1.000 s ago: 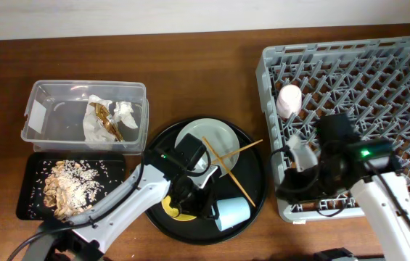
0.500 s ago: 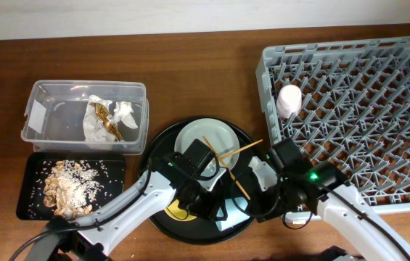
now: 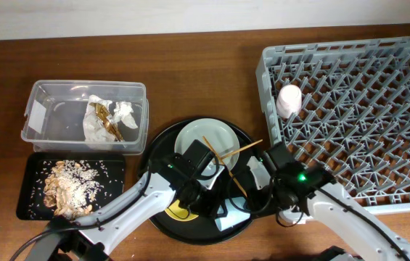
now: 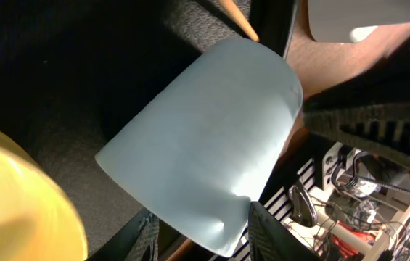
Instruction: Sort waste into correct bins and load items into the dishwasher rack
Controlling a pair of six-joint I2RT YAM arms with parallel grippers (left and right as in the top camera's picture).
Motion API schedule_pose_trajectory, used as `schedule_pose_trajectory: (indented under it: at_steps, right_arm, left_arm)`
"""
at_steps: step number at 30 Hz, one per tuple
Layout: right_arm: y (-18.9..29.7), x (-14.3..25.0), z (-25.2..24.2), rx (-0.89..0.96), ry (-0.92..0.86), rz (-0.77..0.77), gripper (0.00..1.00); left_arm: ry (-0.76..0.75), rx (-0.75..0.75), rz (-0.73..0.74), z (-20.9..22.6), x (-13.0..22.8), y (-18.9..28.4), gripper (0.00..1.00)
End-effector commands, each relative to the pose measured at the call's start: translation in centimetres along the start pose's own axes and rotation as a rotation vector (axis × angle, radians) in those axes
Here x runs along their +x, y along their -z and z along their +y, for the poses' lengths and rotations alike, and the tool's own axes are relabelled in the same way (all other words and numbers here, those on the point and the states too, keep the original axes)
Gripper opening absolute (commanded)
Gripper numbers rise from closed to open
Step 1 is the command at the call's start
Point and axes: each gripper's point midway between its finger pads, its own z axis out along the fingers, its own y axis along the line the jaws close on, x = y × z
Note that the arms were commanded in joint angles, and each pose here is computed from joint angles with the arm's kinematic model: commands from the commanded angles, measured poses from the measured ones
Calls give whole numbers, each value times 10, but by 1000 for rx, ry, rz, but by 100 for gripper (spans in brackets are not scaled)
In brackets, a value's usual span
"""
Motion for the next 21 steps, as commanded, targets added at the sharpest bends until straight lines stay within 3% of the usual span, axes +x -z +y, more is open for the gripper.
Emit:
schedule_pose_trajectory:
  at_steps: [1, 9, 21]
  right_arm:
    - [-10, 3, -6, 22, -16, 32, 4]
    - [-14, 4, -7, 20, -24, 50, 4]
    - [4, -9, 6, 12, 18, 23, 8]
  left_arm:
    - [2, -10, -26, -3, -1, -1, 39]
    - [-23, 18, -51, -21, -6, -7, 29]
    - [-22, 16, -45, -20, -4, -8, 3]
